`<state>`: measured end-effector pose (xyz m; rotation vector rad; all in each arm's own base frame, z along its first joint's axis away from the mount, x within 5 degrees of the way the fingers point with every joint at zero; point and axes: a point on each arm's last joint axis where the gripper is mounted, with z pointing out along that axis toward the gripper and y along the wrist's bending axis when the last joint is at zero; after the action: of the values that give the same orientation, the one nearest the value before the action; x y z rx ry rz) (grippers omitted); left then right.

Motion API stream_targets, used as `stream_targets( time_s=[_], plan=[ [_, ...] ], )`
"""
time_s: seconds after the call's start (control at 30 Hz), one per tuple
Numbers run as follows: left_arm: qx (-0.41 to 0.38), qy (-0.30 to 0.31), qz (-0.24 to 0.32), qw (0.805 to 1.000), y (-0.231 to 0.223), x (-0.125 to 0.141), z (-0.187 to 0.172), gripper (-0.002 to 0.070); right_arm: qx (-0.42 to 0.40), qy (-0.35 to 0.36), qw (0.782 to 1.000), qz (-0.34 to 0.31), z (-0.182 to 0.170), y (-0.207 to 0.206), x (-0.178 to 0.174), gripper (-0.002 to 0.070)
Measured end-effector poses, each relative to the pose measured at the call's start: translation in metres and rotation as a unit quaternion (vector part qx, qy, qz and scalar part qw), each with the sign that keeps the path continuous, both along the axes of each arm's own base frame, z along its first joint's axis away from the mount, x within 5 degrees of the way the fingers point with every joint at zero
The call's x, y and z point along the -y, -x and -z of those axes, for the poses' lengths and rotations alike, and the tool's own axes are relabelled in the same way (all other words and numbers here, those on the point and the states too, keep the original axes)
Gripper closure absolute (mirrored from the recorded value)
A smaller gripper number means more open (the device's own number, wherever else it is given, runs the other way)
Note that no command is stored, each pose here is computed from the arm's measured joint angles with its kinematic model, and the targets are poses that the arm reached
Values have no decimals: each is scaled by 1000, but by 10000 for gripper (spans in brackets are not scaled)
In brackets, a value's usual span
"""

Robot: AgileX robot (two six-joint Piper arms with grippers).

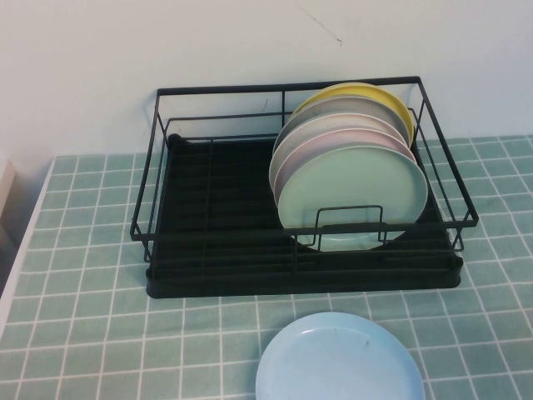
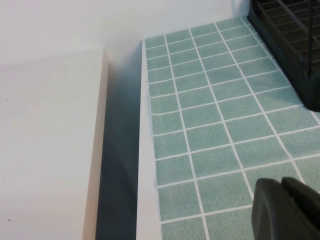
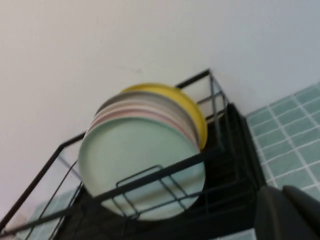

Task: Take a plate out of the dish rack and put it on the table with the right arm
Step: Grasp the plate from the shelf

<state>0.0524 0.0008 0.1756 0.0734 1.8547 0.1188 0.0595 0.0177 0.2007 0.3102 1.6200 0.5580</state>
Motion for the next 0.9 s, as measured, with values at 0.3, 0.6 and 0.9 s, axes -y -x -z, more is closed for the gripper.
stream_targets(
  time_s=[0.3,0.6,0.9],
  plan=[
    [0,0,0,1000,0,0,0,678,-58,262,937,-222,-105,-47,-24,678],
    [0,0,0,1000,0,0,0,678,-35,404,829,-384,-181,-132,-32,678],
    [0,0,0,1000,0,0,0,678,-47,460,777,-428,-200,-210,-50,678]
  ],
)
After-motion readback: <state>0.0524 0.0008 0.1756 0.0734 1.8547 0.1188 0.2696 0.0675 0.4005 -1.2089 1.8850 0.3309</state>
